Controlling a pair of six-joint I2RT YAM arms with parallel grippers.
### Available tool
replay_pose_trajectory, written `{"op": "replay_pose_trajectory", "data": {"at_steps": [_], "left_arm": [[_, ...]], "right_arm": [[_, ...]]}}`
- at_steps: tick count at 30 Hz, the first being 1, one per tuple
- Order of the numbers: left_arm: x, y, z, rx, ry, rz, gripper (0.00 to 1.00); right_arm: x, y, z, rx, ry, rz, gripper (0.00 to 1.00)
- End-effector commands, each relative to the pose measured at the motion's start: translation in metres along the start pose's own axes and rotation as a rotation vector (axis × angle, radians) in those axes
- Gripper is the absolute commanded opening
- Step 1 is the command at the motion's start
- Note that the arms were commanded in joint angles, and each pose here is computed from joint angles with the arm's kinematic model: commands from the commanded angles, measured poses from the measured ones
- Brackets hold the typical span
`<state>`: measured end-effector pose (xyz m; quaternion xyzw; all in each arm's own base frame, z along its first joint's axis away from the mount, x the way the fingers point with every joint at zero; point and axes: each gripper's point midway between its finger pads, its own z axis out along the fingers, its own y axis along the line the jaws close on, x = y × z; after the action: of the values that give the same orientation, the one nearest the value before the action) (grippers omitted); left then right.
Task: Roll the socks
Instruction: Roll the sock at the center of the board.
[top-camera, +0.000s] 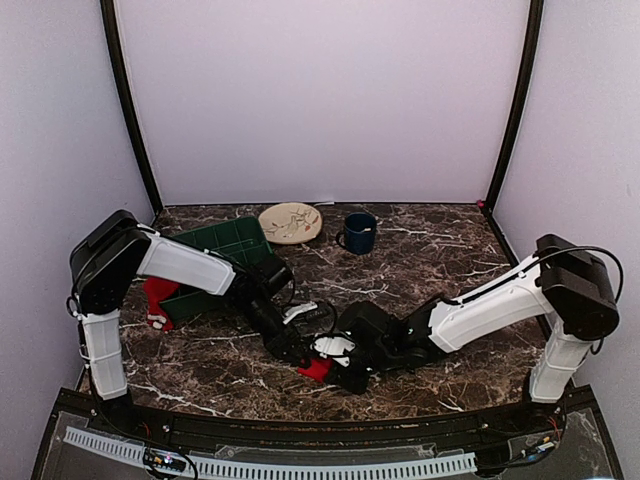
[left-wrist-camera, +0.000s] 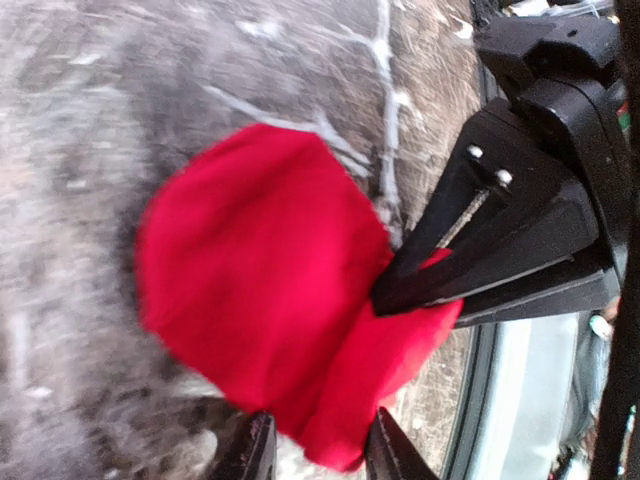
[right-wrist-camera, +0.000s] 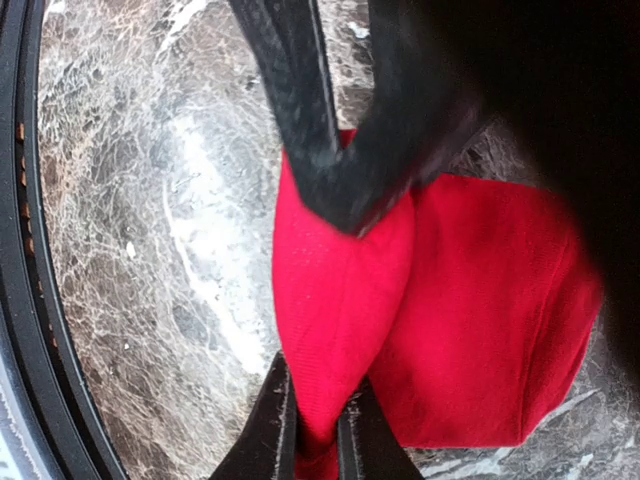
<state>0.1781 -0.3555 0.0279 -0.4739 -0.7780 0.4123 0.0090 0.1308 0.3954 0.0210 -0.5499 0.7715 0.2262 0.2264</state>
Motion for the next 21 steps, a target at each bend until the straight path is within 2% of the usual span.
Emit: {"op": "replay_pose_trajectory", "data": {"at_steps": [1,12,18,21], "left_arm": [[-0.011,0.018,-0.017,-0.149,-0.074,0.013,0.33],[-0.021,0.014,-0.043,-0.269,-0.254,0.108,0.34],[-0.022,-0.012,-0.060,-0.283,-0.413,0.293,0.36],[-0.020,-0.022,-0.060,-0.297,-0.430,0.385,0.37]], "right_arm": [[0.028,0.003,0.005,-0.097,0.072,0.091,0.03],[0.032,0.001,0.003,-0.297,0.079,0.276,0.03],[0.035,0.004,0.004,-0.418,0.103,0.372,0.03],[0.035,0.006,0.004,-0.469,0.108,0.409,0.03]]}}
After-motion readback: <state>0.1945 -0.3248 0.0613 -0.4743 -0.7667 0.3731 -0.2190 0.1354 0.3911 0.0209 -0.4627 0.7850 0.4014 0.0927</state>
